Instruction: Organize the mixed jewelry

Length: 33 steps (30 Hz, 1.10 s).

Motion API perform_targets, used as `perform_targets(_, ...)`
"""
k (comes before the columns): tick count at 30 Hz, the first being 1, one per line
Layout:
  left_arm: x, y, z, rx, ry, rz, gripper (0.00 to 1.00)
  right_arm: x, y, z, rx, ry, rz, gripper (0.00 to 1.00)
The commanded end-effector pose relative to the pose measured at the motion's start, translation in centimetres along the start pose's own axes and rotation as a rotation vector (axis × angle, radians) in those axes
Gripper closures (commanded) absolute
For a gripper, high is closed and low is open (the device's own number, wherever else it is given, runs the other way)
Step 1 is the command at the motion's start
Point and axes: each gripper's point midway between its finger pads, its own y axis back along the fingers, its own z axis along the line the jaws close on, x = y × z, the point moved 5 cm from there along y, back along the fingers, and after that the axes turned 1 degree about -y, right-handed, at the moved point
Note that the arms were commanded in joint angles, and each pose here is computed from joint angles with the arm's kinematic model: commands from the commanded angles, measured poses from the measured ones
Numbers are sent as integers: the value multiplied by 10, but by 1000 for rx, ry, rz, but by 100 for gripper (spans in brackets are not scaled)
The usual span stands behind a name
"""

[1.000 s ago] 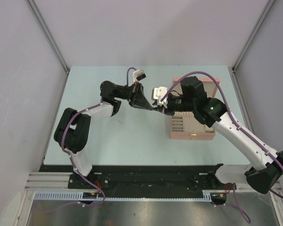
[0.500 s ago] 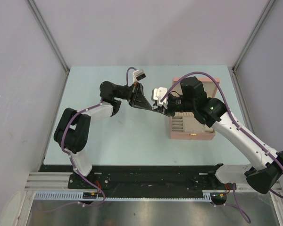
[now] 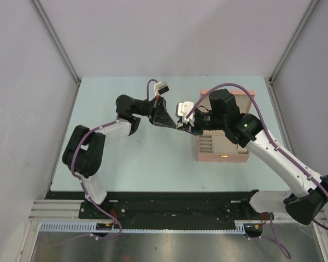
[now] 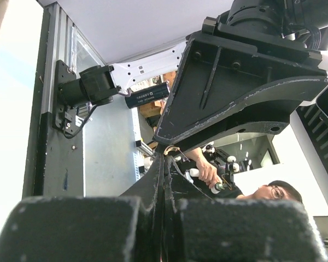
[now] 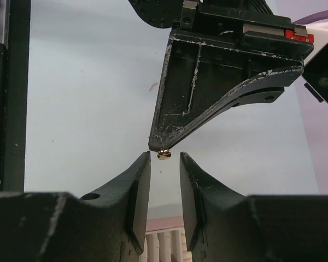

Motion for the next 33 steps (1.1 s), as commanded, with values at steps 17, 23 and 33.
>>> perform_targets(17, 10, -3, -40, 68, -222, -38, 100, -11, 35, -1, -22, -42, -142, 60)
perform_targets(23, 5, -4, -57, 109, -253, -60, 100, -10, 39, -3, -42, -70, -189, 59)
perform_targets(33, -7, -6, -87, 174, -300, -90, 100, -26, 49, -22, -58, -125, -274, 58)
